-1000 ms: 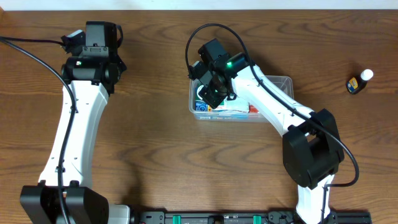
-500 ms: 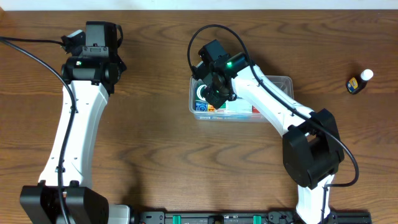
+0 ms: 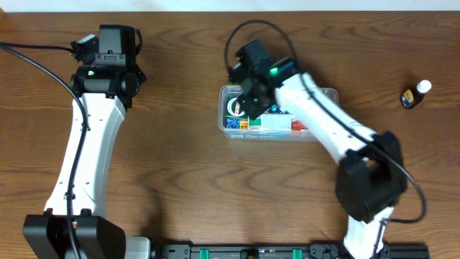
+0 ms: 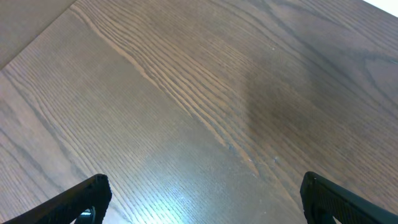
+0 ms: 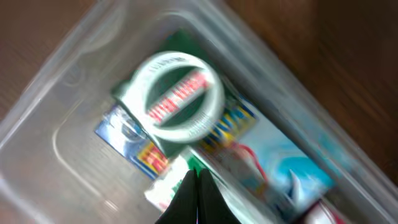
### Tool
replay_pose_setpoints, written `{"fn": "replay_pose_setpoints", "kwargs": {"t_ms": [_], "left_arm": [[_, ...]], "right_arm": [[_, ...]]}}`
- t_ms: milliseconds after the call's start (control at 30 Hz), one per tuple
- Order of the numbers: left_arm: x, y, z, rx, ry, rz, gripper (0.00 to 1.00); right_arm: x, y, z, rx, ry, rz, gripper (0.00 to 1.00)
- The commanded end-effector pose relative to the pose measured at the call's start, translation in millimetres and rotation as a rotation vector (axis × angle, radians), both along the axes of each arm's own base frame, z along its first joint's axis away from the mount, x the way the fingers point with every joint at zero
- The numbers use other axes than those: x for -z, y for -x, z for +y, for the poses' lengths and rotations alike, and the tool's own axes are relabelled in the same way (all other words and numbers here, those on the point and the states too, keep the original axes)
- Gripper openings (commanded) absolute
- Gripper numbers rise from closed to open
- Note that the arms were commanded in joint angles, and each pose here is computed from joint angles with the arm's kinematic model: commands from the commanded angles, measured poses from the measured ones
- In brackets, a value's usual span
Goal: Pack container
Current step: 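Lower right gripper over the white-capped bottle to grasp it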
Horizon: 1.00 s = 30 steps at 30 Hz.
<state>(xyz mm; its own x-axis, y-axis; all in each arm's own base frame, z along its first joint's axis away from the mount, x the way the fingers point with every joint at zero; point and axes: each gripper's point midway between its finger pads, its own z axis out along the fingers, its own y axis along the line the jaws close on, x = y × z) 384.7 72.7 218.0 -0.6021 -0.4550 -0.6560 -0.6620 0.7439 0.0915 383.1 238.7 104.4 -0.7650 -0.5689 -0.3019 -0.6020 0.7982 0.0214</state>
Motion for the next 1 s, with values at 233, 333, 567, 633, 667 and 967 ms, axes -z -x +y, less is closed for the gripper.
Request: {"fn": "replay_pose_setpoints", "kwargs": {"t_ms": [233,333,567,633,667,967], "left_arm": [[-5,1,4,-0.004,-0.018,-0.005,0.98],[-5,1,4,-0.004,-0.018,-0.005,0.98],[-5,1,4,-0.004,-0.018,-0.005,0.98],[-5,1,4,-0.004,-0.018,-0.005,0.98],[-5,1,4,-0.004,-0.017,-0.006,0.98],[-5,1,4,-0.004,-0.017,-0.006,0.98]], "right_arm": [[-85,-19,-154,0.450,-0.059,-0.057,0.01],[-86,-21,-201,0.555,-0.048,-0.051,0.15],[-88,-27,-285,0.653,-0.013,-0.097,0.72],[-90,-31,-302,0.667,-0.005,-0.124,0.77],[-91,-32,-311,0.676,-0.001,-0.137,0.79],[-104,-37,-396,0.793,0.092,-0.270,0.93]]}}
